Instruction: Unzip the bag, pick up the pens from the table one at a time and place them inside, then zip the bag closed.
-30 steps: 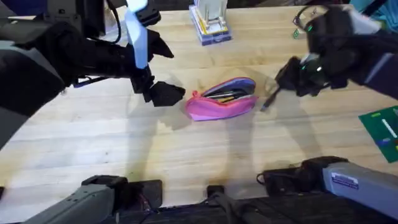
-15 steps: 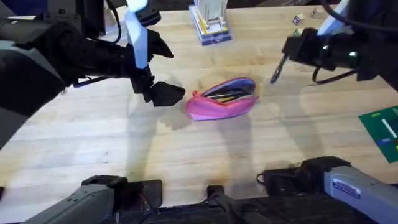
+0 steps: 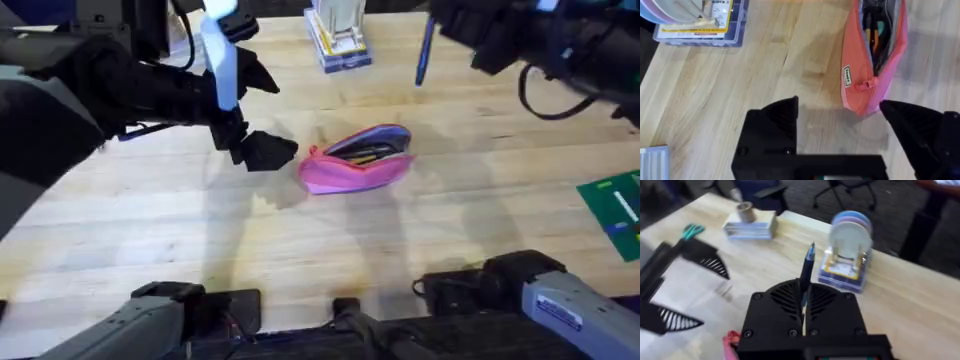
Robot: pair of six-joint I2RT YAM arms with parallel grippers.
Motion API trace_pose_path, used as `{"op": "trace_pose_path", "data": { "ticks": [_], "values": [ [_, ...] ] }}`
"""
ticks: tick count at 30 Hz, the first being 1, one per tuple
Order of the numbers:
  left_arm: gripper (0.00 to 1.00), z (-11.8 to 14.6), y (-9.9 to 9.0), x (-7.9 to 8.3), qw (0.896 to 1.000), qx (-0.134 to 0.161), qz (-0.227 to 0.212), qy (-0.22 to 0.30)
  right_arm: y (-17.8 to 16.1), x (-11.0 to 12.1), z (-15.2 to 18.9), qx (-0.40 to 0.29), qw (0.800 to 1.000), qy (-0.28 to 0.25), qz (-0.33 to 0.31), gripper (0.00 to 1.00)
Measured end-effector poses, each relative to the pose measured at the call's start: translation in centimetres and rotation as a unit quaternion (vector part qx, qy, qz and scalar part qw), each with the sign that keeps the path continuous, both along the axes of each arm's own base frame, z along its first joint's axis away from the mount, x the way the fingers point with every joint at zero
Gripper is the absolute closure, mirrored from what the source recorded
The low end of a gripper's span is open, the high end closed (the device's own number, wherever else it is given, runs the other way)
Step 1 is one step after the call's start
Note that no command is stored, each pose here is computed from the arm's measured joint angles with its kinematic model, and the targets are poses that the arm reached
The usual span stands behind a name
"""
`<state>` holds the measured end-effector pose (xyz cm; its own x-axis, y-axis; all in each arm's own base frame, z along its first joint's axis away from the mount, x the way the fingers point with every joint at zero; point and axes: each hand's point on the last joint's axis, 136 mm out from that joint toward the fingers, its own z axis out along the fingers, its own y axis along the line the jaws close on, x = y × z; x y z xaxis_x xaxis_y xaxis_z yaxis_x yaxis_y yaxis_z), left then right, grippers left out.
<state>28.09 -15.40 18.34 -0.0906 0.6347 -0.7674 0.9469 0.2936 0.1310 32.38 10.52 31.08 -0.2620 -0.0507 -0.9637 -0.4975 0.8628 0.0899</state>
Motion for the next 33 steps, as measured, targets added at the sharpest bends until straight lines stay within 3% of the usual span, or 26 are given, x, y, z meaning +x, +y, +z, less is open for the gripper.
{"op": "trace_pose_path", "data": {
  "ticks": [9, 16, 25, 33],
  "values": [
    [0.007, 0.0, 0.0, 0.0, 1.0, 0.0, 0.0, 0.0, 6.7, -3.5, -0.8, -0.095, 0.979, -0.061, 0.17, 0.969],
    [0.007, 0.0, 0.0, 0.0, 1.0, 0.0, 0.0, 0.0, 9.3, -5.5, -6.0, -0.234, 0.925, -0.081, 0.287, 0.969],
    [0.007, 0.0, 0.0, 0.0, 1.0, 0.0, 0.0, 0.0, 9.2, -6.6, -9.2, -0.312, 0.878, -0.091, 0.351, 0.969],
    [0.007, 0.0, 0.0, 0.0, 1.0, 0.0, 0.0, 0.0, 8.8, -5.4, -12.5, -0.366, 0.85, -0.076, 0.372, 0.97]
  ]
}}
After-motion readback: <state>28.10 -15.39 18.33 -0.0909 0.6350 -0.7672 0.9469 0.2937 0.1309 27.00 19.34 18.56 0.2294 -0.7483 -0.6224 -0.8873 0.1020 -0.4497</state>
